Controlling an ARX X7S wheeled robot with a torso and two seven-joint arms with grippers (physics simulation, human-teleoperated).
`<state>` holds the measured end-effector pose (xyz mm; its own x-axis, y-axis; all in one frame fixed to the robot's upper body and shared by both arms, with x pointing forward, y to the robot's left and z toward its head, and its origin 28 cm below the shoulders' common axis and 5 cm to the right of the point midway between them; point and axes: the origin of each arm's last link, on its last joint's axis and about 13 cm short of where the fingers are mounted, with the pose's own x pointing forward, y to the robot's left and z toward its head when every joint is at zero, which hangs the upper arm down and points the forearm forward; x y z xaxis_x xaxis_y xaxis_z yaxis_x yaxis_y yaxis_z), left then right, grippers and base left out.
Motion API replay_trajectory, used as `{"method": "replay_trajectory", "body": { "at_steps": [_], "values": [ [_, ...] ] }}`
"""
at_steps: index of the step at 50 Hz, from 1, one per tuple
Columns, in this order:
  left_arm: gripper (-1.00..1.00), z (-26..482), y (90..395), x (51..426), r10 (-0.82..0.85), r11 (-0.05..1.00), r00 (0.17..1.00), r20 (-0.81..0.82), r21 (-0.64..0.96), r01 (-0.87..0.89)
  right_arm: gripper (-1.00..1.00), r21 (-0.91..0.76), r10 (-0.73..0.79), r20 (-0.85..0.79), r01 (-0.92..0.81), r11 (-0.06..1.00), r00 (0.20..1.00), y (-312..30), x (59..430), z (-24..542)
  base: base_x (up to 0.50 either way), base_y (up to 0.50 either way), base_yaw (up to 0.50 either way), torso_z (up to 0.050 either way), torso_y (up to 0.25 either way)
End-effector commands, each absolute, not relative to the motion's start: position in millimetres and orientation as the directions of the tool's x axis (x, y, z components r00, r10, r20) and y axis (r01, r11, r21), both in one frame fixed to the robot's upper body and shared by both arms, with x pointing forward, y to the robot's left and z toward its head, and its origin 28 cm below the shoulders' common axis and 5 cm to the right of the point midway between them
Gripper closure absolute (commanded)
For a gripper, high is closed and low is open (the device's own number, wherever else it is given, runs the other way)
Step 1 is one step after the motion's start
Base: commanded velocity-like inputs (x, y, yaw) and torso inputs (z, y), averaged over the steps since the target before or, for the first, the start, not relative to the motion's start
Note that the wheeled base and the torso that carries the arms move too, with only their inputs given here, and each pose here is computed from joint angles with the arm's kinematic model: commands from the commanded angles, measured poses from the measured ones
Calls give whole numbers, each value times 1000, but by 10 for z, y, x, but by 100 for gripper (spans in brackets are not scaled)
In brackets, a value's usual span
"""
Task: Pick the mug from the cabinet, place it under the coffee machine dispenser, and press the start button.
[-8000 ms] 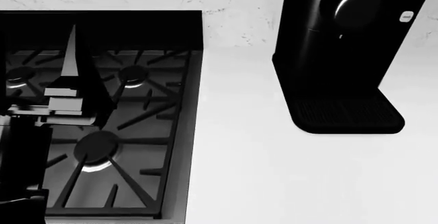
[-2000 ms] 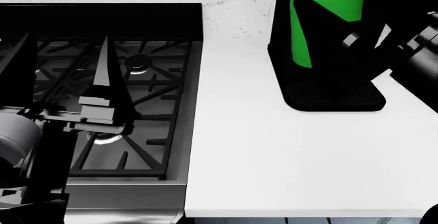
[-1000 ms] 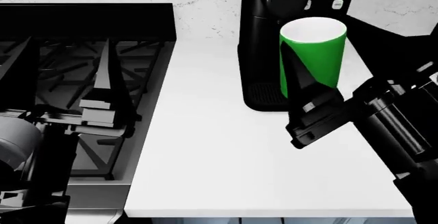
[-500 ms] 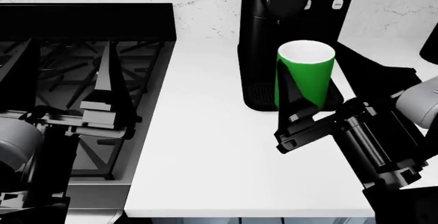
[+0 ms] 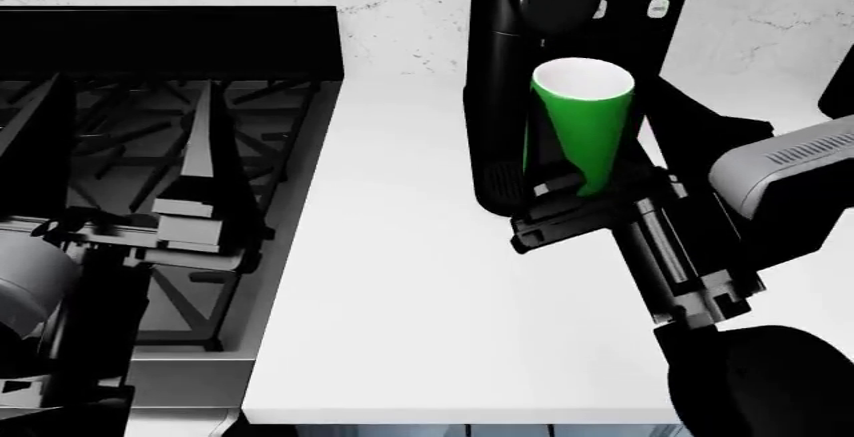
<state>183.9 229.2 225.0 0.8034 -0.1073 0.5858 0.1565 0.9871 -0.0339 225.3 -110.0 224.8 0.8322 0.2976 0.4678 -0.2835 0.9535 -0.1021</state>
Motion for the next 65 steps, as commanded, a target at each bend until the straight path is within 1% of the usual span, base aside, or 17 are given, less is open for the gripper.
{"method": "replay_trajectory", "body": {
  "at_steps": [1,19,38,46,51,65],
  "values": [
    [-100,2262,2300,1837,-108,987,800,591,-31,157,100,-148,292,478,-252,956,828,-1034,2383,2217,0,0,0,0,0],
    [-100,2279,2298,1827,-117,987,798,592,-17,158,100,-154,198,436,-144,977,878,-1025,2570,2116,0,0,0,0,1],
    [-100,2265,2295,1815,-129,988,797,589,4,157,100,-137,158,458,-106,985,875,-972,2689,2047,0,0,0,0,1],
    [-100,2248,2273,1808,-155,986,799,581,42,160,100,-104,111,490,-69,992,865,-971,2746,2097,0,0,0,-44,0],
    [-100,2259,2279,1807,-155,985,796,586,29,171,100,-94,93,511,-52,994,854,-965,2786,2164,0,0,0,-30,0],
    [-100,2263,2280,1783,-164,981,786,596,18,192,100,-147,161,482,-101,984,861,-897,2902,2245,0,0,0,0,0]
  ]
}}
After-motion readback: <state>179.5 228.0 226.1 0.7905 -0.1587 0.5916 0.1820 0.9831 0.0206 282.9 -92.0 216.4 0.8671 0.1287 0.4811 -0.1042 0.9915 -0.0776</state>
